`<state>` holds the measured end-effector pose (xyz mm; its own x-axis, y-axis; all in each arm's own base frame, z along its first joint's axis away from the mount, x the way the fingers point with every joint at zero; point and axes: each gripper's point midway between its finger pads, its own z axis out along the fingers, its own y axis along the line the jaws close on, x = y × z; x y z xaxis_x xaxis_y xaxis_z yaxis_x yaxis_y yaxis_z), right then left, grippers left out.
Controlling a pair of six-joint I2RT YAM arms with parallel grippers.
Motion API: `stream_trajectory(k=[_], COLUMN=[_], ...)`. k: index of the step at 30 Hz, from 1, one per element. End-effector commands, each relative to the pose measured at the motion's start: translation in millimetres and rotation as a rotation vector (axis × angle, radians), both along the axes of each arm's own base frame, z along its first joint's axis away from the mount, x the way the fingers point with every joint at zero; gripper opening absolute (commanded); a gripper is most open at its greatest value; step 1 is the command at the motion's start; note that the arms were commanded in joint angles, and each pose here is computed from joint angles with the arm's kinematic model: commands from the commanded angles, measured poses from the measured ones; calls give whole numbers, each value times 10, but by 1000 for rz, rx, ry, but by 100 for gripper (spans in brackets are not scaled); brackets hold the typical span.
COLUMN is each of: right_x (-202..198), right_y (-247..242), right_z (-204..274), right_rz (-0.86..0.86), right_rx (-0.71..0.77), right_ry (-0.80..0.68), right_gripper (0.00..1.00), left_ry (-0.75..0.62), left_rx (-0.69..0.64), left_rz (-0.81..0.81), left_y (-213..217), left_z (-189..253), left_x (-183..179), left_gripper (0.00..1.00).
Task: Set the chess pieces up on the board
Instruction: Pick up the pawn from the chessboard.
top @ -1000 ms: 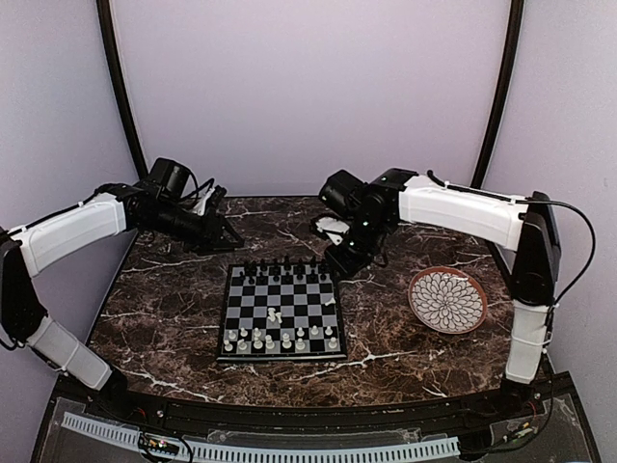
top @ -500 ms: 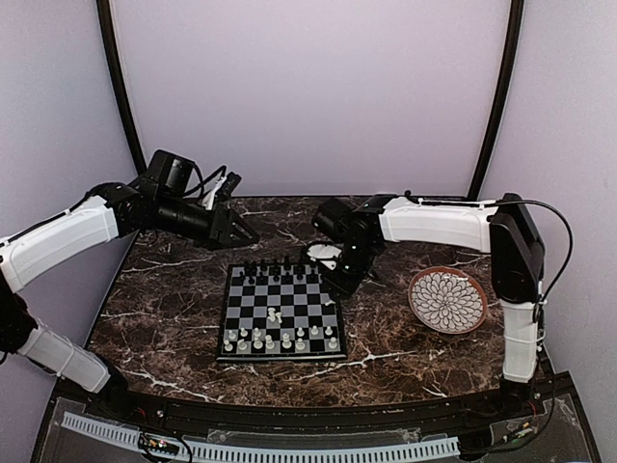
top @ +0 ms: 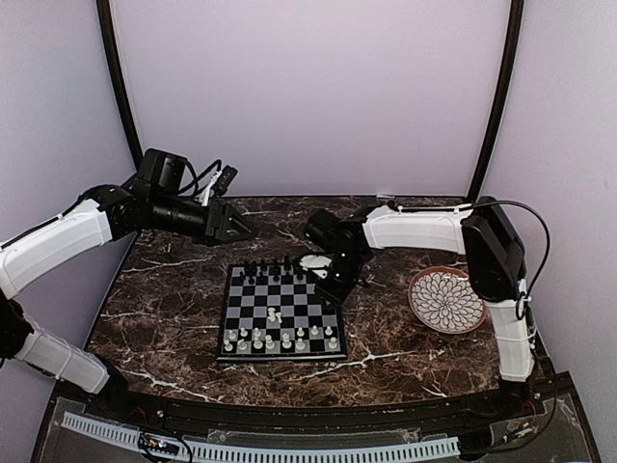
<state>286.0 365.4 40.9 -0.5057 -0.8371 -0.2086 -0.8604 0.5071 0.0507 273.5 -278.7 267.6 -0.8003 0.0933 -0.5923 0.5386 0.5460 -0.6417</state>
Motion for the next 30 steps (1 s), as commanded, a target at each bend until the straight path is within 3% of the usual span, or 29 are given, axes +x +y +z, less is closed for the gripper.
stream_trajectory(k=[1, 11, 30], right_x=[-5, -258, -385], right_y=[62, 9, -101], right_z=[22, 3, -47], right_rz=[-3, 11, 6], right_rx=[31, 40, 7], right_ry=[15, 77, 87], right_gripper=[40, 39, 40], left_ry=[-19, -20, -18], left_rx=[-35, -49, -75], left_rz=[-16, -19, -20], left_y=[9, -9, -12], left_z=[79, 73, 67], left_x=[-78, -72, -112], left_gripper=[41, 41, 41])
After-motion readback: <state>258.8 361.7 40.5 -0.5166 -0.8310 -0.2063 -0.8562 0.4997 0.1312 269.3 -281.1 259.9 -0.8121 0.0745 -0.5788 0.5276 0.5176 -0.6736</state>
